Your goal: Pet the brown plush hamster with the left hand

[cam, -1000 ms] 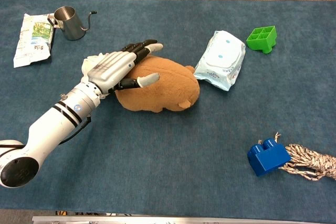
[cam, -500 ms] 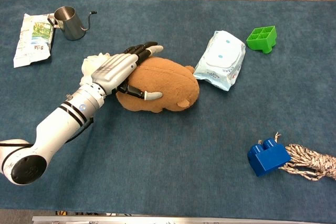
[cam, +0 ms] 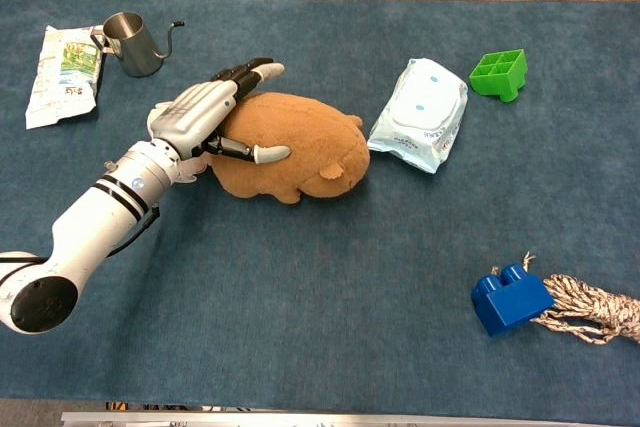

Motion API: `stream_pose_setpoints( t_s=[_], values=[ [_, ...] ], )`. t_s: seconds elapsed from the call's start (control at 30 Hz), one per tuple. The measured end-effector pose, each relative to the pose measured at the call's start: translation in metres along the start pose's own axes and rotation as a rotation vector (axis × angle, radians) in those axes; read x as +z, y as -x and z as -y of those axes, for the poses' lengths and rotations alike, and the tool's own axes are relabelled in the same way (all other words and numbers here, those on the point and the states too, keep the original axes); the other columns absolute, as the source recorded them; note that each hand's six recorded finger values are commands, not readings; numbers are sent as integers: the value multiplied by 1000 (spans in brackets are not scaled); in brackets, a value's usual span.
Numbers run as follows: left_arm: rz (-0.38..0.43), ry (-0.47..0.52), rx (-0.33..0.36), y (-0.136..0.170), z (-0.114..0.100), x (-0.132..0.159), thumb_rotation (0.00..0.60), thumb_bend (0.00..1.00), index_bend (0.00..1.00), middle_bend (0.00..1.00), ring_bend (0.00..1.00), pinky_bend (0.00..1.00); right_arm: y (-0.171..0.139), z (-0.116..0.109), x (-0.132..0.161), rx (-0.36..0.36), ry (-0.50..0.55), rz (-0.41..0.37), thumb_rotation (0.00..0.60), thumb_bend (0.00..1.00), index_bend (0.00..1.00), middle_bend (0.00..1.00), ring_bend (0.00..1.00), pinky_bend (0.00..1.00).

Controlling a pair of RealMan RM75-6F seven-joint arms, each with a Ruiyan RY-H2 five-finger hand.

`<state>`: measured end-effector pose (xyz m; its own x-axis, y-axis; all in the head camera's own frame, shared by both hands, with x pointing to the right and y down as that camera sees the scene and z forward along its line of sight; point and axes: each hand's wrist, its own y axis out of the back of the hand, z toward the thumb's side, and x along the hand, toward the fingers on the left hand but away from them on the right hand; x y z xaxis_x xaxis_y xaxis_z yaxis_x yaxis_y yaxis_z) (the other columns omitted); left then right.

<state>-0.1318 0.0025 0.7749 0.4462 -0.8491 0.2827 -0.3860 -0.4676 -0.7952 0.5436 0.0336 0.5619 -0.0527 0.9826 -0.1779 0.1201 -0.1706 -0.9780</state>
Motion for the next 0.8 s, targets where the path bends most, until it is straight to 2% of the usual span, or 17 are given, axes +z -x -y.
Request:
stream_pose_setpoints(
  t_s=[0.47,0.63,0.8],
  values=[
    [-8,88,16,24,-37,-4,275,24,0,18,22,0,-1,-1,1,-3,1,-3,600,89,248,352,176,172],
    [-20,64,44,36,-55,-13,274,24,0,18,22,0,-1,0,0,3,-1,1,600,89,248,352,176,172],
    [-69,17,98,51,-81,-35,271,24,0,17,24,0,-2,3,-1,18,-4,5,600,90,248,352,176,171]
  ],
)
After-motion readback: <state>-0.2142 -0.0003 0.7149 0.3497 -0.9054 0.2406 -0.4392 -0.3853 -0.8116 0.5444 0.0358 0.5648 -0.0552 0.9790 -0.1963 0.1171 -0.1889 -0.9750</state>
